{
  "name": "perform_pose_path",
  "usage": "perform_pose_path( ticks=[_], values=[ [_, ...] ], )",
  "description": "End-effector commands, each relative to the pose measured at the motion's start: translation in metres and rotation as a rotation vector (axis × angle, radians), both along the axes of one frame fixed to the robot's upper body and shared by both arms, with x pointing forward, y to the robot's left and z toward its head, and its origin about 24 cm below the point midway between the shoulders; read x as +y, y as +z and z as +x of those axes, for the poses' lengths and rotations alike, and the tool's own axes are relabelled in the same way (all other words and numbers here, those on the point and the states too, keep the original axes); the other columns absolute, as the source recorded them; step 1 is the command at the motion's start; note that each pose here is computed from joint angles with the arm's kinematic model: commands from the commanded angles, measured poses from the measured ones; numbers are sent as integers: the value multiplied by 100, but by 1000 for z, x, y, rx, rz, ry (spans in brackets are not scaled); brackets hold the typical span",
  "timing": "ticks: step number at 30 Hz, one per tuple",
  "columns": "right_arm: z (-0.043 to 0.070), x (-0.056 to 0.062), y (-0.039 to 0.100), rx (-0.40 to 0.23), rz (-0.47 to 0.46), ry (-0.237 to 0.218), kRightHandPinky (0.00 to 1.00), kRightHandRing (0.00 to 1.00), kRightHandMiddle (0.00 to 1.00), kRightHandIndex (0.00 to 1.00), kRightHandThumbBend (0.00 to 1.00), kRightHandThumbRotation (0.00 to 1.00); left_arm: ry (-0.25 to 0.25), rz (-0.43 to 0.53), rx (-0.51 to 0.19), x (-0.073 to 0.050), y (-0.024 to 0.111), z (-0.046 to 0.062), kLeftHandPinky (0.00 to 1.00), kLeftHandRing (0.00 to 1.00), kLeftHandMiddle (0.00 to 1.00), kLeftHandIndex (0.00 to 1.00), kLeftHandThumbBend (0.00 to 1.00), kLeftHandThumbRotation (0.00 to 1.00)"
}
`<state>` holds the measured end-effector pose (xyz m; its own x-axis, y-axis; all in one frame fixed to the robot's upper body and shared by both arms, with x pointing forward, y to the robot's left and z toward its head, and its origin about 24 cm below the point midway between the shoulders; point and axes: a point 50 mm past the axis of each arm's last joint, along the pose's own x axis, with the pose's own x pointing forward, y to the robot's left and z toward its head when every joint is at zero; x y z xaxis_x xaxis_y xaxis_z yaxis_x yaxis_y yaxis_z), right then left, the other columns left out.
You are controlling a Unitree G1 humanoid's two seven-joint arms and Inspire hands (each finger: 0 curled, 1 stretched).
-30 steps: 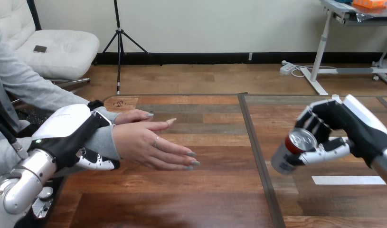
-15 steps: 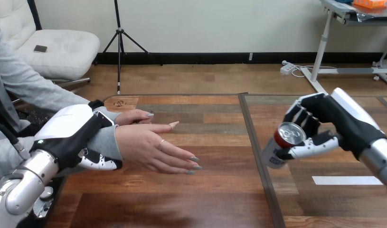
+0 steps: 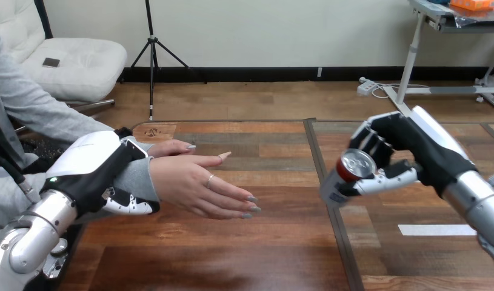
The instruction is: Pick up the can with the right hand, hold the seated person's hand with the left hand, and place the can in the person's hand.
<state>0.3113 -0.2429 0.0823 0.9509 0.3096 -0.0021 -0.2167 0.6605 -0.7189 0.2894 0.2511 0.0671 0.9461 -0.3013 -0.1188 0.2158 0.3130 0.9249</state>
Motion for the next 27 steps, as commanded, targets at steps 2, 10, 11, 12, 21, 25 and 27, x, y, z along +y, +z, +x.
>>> perform_pose_path(
  ticks=[2, 10, 11, 12, 21, 25, 27],
  values=[
    [24, 21, 40, -151, 32, 51, 31, 34, 39, 42, 80, 0, -75, -82, -241, -20, 59, 21, 11, 16, 22, 24, 58, 0],
    [29, 32, 42, -167, 30, 72, 30, 33, 38, 42, 81, 0, -97, -83, -239, -27, 60, 22, 11, 16, 22, 25, 58, 0],
    [29, 33, 43, -169, 31, 75, 30, 33, 38, 42, 81, 0, -98, -83, -239, -27, 60, 22, 11, 16, 22, 25, 58, 0],
    [30, 35, 43, -170, 35, 81, 30, 33, 38, 42, 81, 0, -98, -85, -237, -28, 60, 23, 11, 16, 22, 25, 58, 0],
    [35, 47, 45, -170, 58, 111, 31, 34, 39, 42, 81, 0, -108, -101, -251, -34, 60, 24, 11, 16, 22, 24, 60, 0],
    [36, 52, 45, -176, 68, 125, 31, 34, 39, 41, 81, 0, -111, -107, -257, -37, 58, 24, 11, 15, 21, 24, 61, 0],
    [37, 55, 46, -177, 71, 131, 31, 34, 39, 41, 80, 0, -111, -111, -258, -38, 58, 25, 11, 15, 21, 24, 61, 0]
  ],
)
